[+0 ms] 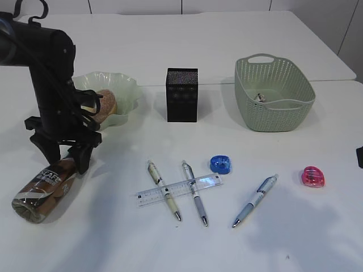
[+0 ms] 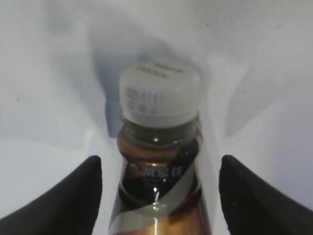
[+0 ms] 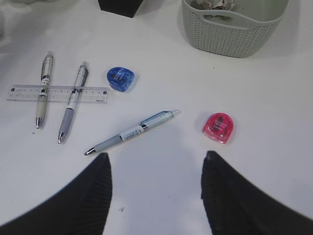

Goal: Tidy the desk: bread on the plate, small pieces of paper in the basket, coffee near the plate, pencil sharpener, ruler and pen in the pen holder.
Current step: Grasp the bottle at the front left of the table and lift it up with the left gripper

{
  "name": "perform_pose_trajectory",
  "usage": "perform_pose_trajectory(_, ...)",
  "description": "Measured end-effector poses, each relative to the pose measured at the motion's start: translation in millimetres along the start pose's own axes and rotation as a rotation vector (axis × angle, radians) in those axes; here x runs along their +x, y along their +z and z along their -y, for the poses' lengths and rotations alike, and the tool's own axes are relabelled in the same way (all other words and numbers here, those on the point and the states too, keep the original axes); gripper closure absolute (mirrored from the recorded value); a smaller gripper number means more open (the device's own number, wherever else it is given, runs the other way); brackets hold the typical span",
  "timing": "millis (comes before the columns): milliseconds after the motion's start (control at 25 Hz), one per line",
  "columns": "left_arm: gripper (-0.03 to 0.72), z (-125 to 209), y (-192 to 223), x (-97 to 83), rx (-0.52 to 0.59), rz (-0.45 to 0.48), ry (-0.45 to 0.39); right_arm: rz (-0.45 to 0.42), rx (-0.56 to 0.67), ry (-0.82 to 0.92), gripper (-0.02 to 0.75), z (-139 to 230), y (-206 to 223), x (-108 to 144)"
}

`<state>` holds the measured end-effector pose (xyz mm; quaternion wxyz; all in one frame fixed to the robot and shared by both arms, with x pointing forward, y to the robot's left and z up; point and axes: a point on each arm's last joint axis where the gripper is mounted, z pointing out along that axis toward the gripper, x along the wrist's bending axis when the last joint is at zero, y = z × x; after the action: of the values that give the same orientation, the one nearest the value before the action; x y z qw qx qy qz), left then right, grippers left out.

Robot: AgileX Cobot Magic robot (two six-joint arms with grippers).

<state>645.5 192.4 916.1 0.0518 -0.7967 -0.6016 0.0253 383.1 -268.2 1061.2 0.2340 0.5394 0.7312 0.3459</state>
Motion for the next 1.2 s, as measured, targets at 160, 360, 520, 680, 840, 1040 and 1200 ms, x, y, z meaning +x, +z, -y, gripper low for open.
perform_pose_trajectory(160, 0.162, -0.2, 1.6, 0.0, 0.004, 0.0, 0.0, 0.001, -0.002, 0.0, 0.278, -0.2, 0.0, -0.1)
perform_pose_trajectory(360, 0.202, -0.2, 1.6, 0.0, 0.004, 0.0, 0.0, 0.001, -0.002, 0.0, 0.278, -0.2, 0.0, -0.1)
perform_pose_trajectory(520, 0.295, -0.2, 1.6, 0.0, 0.004, 0.0, 0.0, 0.001, -0.002, 0.0, 0.278, -0.2, 0.0, -0.1)
perform_pose_trajectory(680, 0.356, -0.2, 1.6, 0.0, 0.004, 0.0, -0.006, 0.001, -0.002, 0.0, 0.278, -0.2, 0.0, -0.1)
perform_pose_trajectory(840, 0.407, -0.2, 1.6, 0.0, 0.004, 0.0, -0.006, 0.001, -0.002, 0.0, 0.278, -0.2, 0.0, -0.1)
perform_pose_trajectory(1040, 0.432, -0.1, 1.6, 0.0, 0.005, 0.0, -0.006, 0.002, -0.004, 0.0, 0.278, -0.4, 0.0, -0.1)
perform_pose_trajectory(1200, 0.432, -0.1, 1.6, 0.0, 0.005, 0.0, -0.007, 0.002, -0.006, 0.0, 0.278, -0.6, 0.0, -0.2)
